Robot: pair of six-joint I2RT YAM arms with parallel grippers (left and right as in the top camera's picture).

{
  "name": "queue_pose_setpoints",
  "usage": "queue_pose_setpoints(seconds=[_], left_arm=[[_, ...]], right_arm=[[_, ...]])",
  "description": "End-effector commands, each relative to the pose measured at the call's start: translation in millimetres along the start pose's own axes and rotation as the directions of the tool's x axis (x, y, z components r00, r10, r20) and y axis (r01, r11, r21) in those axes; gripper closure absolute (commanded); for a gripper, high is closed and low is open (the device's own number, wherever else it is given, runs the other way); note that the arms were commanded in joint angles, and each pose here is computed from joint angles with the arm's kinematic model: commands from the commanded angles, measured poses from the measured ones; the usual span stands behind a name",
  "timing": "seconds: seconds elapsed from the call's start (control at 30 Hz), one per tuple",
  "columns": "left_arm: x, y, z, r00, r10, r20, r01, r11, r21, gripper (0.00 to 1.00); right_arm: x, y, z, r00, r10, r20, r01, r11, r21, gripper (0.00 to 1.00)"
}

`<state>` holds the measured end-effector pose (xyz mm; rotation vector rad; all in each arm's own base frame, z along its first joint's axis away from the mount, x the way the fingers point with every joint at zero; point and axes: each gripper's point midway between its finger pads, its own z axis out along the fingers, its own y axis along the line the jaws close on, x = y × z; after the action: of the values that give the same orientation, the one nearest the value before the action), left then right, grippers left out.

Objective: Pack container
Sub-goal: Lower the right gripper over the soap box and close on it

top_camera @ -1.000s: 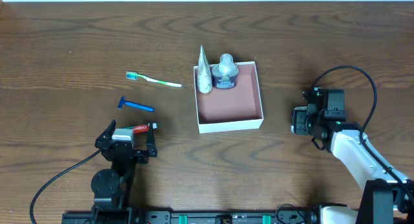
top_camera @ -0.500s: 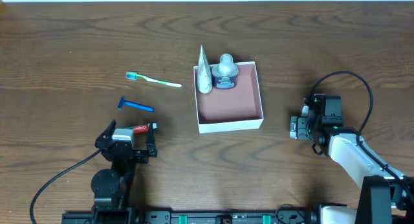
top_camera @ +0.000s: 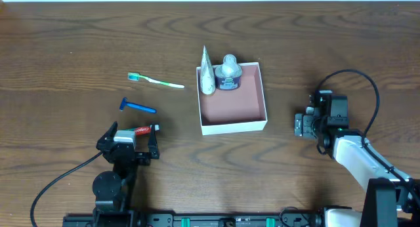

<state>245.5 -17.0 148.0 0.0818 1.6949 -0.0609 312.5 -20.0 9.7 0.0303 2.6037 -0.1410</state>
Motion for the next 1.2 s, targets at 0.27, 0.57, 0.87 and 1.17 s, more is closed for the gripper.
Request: queue_pose_setpoints(seconds=[0.27, 0.57, 0.87, 1.17], left_arm=[[16.6, -2.7, 1.0, 0.999, 0.0, -0.053, 0.001, 1.0, 0.013, 0.02], [16.6, -2.6, 1.0, 0.999, 0.0, -0.053, 0.001, 1.0, 0.013, 0.02], [16.6, -2.7, 1.0, 0.999, 0.0, -0.053, 0.001, 1.0, 0.013, 0.02], [16.6, -2.6, 1.0, 0.999, 0.0, -0.053, 0.001, 1.0, 0.013, 0.02]], right_arm=[[-5.0, -3.3, 1.8, 0.998, 0.063, 0.023, -0.063, 0.998, 0.002, 0.32], [9.8, -2.4, 1.7, 0.993, 0.112, -0.037, -0.112, 0.994, 0.003, 0.21], [13.4, 1.1, 1.5, 0.992, 0.118, -0.053, -0.119, 0.993, -0.015, 0.42], [6.1, 2.7, 0.6, 0.992, 0.119, -0.035, -0.12, 0.992, -0.027, 0.44]])
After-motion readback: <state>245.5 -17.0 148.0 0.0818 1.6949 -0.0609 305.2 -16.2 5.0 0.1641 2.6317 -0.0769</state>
